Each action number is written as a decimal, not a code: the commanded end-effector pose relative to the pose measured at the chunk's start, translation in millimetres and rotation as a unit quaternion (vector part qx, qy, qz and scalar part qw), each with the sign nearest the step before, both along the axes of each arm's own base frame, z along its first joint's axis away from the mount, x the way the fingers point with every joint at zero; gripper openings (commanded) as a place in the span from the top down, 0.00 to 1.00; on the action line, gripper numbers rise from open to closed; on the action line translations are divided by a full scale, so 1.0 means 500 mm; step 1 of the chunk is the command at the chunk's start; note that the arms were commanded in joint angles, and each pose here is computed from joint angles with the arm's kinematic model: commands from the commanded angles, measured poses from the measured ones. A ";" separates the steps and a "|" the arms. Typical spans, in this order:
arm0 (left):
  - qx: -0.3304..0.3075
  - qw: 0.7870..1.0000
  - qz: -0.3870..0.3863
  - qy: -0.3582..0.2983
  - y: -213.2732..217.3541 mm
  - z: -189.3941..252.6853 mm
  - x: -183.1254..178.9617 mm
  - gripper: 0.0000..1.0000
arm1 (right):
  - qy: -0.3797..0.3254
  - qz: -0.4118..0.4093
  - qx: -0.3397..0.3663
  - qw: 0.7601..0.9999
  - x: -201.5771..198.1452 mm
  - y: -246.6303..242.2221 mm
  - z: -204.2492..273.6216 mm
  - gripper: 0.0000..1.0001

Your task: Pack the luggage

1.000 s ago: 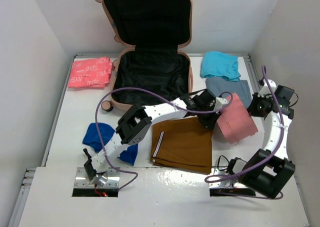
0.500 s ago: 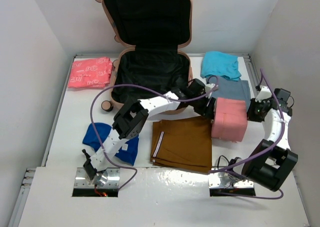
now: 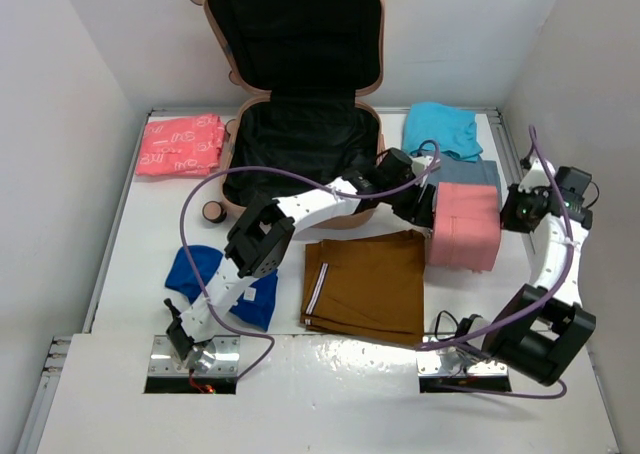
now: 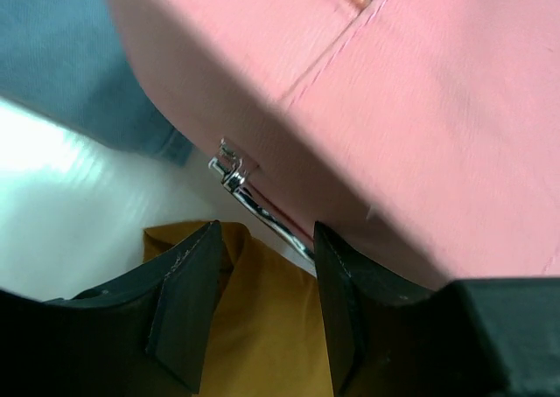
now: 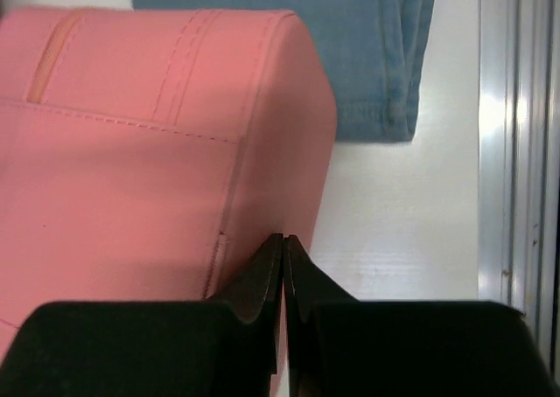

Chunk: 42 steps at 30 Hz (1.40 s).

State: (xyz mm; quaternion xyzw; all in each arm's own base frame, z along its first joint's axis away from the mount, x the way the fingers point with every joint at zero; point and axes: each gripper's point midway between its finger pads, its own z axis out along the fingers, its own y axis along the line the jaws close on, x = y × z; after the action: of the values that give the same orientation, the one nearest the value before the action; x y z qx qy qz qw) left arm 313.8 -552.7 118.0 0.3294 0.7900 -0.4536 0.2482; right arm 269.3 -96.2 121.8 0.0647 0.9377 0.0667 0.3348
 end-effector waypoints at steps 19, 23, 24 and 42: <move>-0.232 0.945 0.015 -0.230 0.028 0.534 0.042 0.48 | -0.073 0.165 0.213 0.960 0.136 0.320 0.201 0.98; -0.227 0.942 0.029 -0.247 0.056 0.551 0.066 0.48 | -0.078 0.185 0.216 0.955 0.171 0.359 0.215 0.98; -0.226 0.941 0.036 -0.249 0.068 0.559 0.081 0.48 | -0.079 0.197 0.218 0.952 0.175 0.380 0.221 0.98; -0.189 0.927 0.131 -0.295 0.267 0.612 0.219 0.48 | -0.056 0.305 0.257 0.915 0.256 0.618 0.247 0.98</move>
State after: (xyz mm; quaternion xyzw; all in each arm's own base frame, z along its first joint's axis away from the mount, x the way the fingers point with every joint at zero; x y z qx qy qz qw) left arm 459.7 -375.8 240.9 0.2467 0.8148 -0.3125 0.4215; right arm 474.1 71.4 254.9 -0.0529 0.8556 0.1795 0.4826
